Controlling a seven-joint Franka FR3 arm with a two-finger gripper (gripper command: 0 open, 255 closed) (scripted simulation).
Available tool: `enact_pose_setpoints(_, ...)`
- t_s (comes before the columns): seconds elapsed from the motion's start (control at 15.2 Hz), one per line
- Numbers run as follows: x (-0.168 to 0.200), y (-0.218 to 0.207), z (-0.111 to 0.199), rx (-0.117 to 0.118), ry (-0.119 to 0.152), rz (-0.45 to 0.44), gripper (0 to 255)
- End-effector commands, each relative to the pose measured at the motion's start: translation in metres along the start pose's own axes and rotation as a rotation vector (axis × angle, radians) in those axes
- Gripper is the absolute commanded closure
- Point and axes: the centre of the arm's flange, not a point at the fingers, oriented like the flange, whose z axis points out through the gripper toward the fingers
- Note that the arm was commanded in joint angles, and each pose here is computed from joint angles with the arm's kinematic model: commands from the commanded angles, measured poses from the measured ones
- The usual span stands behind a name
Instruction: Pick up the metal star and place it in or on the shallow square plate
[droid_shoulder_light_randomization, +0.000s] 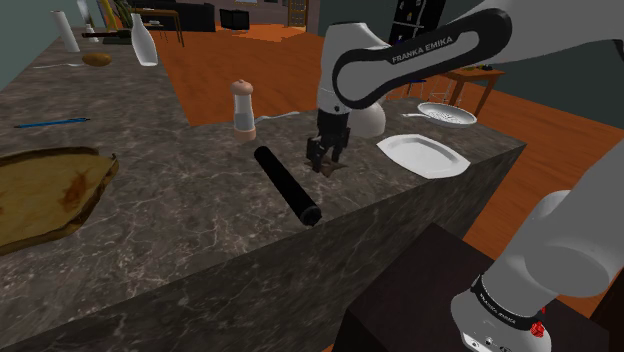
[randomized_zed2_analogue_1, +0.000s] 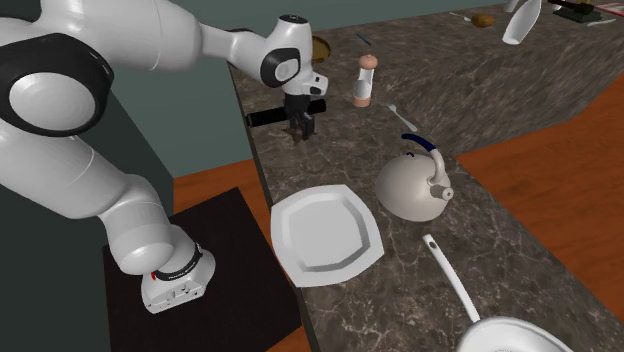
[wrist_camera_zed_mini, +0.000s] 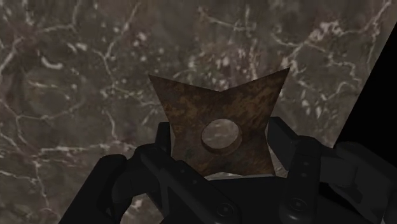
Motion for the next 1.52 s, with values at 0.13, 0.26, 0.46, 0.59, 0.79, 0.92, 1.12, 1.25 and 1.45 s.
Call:
enact_pose_setpoints(0.13,0.0,-0.001,-0.021,0.0,0.0,0.0,255)
enact_pose_setpoints(0.26,0.0,-0.001,-0.031,0.0,0.0,0.0,255)
enact_pose_setpoints(0.46,0.0,-0.001,-0.047,0.0,0.0,0.0,255)
enact_pose_setpoints(0.59,0.0,-0.001,-0.057,0.0,0.0,0.0,255)
enact_pose_setpoints(0.79,-0.015,0.036,-0.058,0.0,0.0,0.0,255)
enact_pose_setpoints(0.92,-0.025,0.06,-0.058,0.0,0.0,0.0,255)
enact_pose_setpoints(1.12,-0.041,0.097,-0.059,0.0,0.0,0.0,255)
enact_pose_setpoints(1.25,-0.051,0.121,-0.059,0.0,0.0,0.0,255)
enact_pose_setpoints(1.45,-0.066,0.157,-0.06,0.0,0.0,0.0,255)
